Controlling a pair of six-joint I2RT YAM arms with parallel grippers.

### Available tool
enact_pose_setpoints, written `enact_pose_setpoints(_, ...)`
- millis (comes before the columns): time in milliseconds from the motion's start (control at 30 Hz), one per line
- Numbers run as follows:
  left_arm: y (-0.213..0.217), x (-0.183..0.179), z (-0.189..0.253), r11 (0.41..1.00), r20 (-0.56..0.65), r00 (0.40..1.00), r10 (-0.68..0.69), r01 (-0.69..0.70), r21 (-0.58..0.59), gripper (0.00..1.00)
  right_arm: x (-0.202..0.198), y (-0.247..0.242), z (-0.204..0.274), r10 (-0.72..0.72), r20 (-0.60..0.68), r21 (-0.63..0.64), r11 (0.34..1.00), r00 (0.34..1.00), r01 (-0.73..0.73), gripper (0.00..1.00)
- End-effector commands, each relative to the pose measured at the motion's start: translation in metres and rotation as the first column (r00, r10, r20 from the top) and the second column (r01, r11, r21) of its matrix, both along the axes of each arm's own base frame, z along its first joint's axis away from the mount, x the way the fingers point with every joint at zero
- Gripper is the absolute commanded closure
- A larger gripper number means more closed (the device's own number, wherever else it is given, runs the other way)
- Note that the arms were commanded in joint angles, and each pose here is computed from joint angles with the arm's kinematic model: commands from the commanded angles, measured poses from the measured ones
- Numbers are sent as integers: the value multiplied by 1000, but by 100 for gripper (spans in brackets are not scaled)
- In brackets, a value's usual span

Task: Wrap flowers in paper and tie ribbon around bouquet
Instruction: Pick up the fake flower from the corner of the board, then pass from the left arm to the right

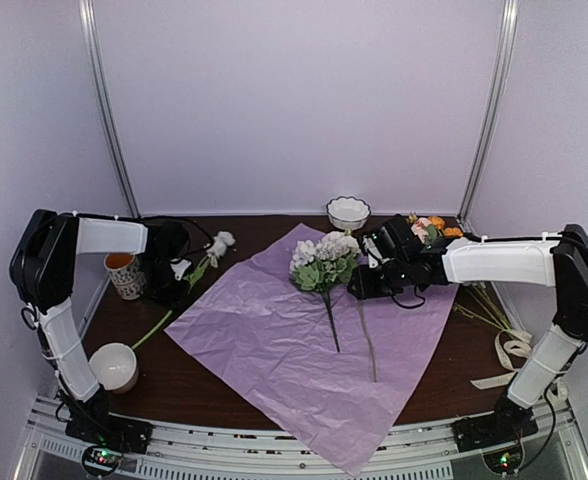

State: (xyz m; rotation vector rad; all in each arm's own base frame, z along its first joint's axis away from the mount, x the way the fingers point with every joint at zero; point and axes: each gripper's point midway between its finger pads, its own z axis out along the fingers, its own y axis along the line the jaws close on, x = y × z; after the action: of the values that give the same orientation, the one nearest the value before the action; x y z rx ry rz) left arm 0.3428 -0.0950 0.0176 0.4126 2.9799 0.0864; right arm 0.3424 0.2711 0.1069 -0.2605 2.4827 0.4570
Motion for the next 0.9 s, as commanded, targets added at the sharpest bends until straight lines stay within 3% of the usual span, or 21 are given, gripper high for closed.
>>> enact_pose_setpoints(0,16,25,54,996,178,982,59,-70,56,100,-3,-2,16,12,24,17,1000,1000,-13,56)
enact_pose_setpoints(67,18,34,82,994,263,961,81,-98,52,100,-4,-2,22,15,33,22,1000,999,-16,56)
enact_pose_setpoints(233,-7,51,169,991,522,846,107,-47,-127,100,-8,4,46,49,84,44,998,995,-52,56)
enact_pose_setpoints(333,-25,52,229,980,684,725,86,62,-190,100,-13,18,66,101,139,56,992,985,-109,55)
enact_pose_setpoints(467,-31,47,285,969,810,579,92,136,-207,100,-26,46,95,202,209,77,972,957,-222,55)
enact_pose_setpoints(567,-58,24,338,919,903,413,119,299,-258,100,-51,81,123,339,309,96,918,888,-384,55)
enact_pose_setpoints(600,-70,11,355,875,919,366,149,383,-295,100,-63,94,134,393,349,108,885,851,-454,55)
enact_pose_setpoints(667,-97,-11,381,734,905,346,248,542,-409,100,-88,119,163,469,447,147,802,762,-580,53)
enact_pose_setpoints(767,-140,-38,400,494,855,407,323,698,-519,100,-116,145,195,498,550,188,708,670,-681,46)
enact_pose_setpoints(867,-187,-69,416,284,833,444,330,794,-537,100,-126,164,214,487,595,213,672,640,-709,37)
